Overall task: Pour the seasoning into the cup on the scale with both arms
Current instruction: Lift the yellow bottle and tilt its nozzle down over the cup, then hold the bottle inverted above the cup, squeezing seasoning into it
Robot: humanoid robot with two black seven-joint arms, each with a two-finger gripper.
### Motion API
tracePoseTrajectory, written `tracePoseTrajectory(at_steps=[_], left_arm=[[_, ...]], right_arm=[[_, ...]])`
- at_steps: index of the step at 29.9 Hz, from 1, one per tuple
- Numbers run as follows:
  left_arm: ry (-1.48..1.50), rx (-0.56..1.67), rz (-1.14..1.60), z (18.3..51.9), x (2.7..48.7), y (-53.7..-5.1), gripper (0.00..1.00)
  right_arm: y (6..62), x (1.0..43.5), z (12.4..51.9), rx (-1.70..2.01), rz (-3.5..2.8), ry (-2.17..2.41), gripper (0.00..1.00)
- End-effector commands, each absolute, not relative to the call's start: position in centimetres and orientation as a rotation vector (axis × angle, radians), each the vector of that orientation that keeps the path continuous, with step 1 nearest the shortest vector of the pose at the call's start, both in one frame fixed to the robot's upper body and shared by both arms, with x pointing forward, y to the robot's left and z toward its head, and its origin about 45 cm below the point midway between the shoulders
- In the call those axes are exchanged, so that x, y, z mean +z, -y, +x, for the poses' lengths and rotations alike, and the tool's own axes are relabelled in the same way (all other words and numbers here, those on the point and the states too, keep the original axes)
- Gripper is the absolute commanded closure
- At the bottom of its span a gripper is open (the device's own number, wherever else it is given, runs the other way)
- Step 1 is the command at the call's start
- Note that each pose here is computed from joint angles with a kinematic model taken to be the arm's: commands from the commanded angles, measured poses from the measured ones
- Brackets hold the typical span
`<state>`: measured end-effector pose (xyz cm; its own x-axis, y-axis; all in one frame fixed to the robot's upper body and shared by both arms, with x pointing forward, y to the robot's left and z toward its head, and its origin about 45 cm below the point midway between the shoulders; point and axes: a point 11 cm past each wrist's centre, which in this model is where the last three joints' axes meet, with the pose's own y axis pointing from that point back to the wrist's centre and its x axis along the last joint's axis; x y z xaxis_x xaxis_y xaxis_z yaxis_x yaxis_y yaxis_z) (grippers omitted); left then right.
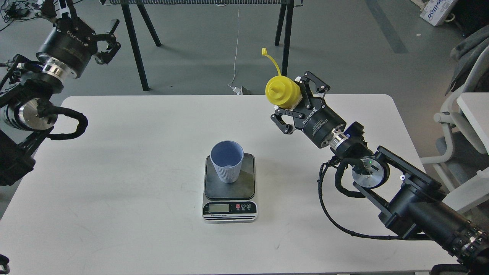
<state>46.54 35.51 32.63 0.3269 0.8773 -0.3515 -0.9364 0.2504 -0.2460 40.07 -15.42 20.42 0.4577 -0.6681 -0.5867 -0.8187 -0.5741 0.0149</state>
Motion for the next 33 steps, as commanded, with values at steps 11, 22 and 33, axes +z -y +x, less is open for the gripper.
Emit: tracePoseTrajectory(at_steps=[11,22,33], left_arm=[[-0.161,1.233,-0.451,46.6,32.4,-35.1,0.0],[-0.155,1.232,-0.457,46.5,32.6,-35.4,0.0],[-0.149,1.233,-0.473,46.5,33.0,-35.6,0.0]], right_arm=[[10.6,20.0,39.8,0.156,-2.959,-1.414,0.62],[7.8,22.4,40.8,-0.488,-3.195,-1.3,0.62],[7.7,22.1,41.3,-1.105,-3.281,-1.191,0.62]])
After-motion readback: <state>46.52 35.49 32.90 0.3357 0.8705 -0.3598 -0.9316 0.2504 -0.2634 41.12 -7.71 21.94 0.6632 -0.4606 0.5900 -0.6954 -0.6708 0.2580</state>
